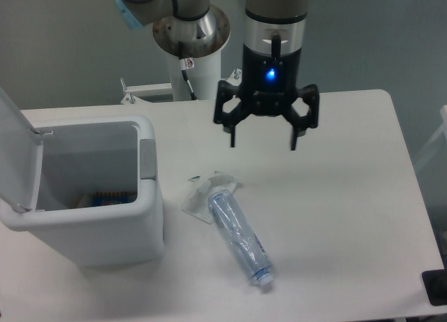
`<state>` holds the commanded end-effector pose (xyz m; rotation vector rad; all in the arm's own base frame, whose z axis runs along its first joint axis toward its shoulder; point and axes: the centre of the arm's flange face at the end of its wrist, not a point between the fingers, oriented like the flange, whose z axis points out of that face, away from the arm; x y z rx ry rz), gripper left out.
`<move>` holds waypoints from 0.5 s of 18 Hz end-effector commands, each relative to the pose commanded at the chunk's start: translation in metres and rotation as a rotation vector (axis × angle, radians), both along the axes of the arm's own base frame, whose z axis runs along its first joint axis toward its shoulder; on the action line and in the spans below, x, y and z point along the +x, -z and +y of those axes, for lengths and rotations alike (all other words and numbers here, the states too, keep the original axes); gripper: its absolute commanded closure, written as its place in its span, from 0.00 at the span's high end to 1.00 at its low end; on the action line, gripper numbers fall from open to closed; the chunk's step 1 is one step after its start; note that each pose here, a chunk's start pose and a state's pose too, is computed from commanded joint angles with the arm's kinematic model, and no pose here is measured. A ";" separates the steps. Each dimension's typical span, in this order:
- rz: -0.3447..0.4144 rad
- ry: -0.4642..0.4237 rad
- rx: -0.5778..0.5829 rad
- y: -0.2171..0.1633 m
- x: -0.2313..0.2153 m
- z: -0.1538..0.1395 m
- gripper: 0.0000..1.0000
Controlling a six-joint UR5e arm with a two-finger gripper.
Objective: Open the trash can
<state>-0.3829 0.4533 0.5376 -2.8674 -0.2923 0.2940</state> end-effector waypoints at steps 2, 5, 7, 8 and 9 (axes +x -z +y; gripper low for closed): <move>0.015 0.012 -0.032 0.004 -0.002 -0.005 1.00; 0.023 0.031 -0.039 0.004 -0.006 -0.008 1.00; 0.023 0.030 -0.039 0.005 -0.007 -0.008 1.00; 0.024 0.029 -0.036 0.004 -0.007 -0.009 1.00; 0.024 0.028 -0.032 0.004 -0.008 -0.008 1.00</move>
